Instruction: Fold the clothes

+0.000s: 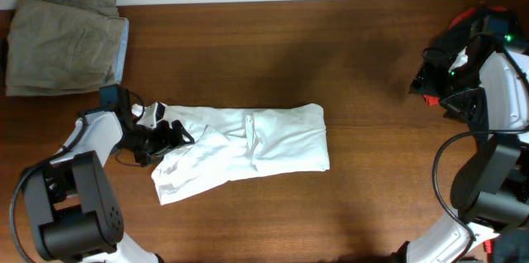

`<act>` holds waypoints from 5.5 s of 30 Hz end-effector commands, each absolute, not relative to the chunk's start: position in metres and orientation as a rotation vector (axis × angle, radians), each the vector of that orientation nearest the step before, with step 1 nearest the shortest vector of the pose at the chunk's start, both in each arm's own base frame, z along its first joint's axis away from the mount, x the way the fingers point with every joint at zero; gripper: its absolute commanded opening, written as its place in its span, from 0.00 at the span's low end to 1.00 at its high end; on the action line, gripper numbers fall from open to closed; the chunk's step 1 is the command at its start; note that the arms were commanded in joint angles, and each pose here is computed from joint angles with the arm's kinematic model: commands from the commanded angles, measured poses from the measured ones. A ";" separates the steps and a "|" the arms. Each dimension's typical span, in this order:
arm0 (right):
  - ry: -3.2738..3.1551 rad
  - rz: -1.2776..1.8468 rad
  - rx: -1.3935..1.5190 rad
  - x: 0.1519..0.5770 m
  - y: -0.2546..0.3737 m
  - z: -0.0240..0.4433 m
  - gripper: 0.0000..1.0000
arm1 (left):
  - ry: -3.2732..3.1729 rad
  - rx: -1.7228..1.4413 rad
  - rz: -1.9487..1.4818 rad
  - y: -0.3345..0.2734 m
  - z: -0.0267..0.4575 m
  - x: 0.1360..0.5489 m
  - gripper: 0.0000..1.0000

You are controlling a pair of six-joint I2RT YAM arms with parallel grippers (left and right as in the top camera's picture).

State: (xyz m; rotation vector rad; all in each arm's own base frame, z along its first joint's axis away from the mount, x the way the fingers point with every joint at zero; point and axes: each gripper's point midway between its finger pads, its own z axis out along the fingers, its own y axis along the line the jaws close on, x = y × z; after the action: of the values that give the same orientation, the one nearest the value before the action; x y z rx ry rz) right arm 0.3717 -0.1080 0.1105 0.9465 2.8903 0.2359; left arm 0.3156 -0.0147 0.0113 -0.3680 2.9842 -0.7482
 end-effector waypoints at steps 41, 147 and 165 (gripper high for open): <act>2.890 0.216 0.943 0.371 -0.110 0.111 0.99 | 3.267 0.129 -0.388 -0.165 0.090 0.305 0.21; 2.890 0.216 0.943 0.371 -0.110 0.111 0.99 | 3.185 0.221 -0.328 -0.076 0.155 0.373 0.99; 2.890 0.216 0.943 0.371 -0.110 0.111 0.99 | 3.131 0.190 -0.637 -0.031 0.050 0.366 0.99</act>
State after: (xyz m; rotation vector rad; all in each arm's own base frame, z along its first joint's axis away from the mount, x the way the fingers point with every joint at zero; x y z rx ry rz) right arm 0.3714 -0.1086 0.1104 0.9470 2.8910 0.2308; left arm 0.3779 -0.0156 0.0621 0.0686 3.1988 -0.2941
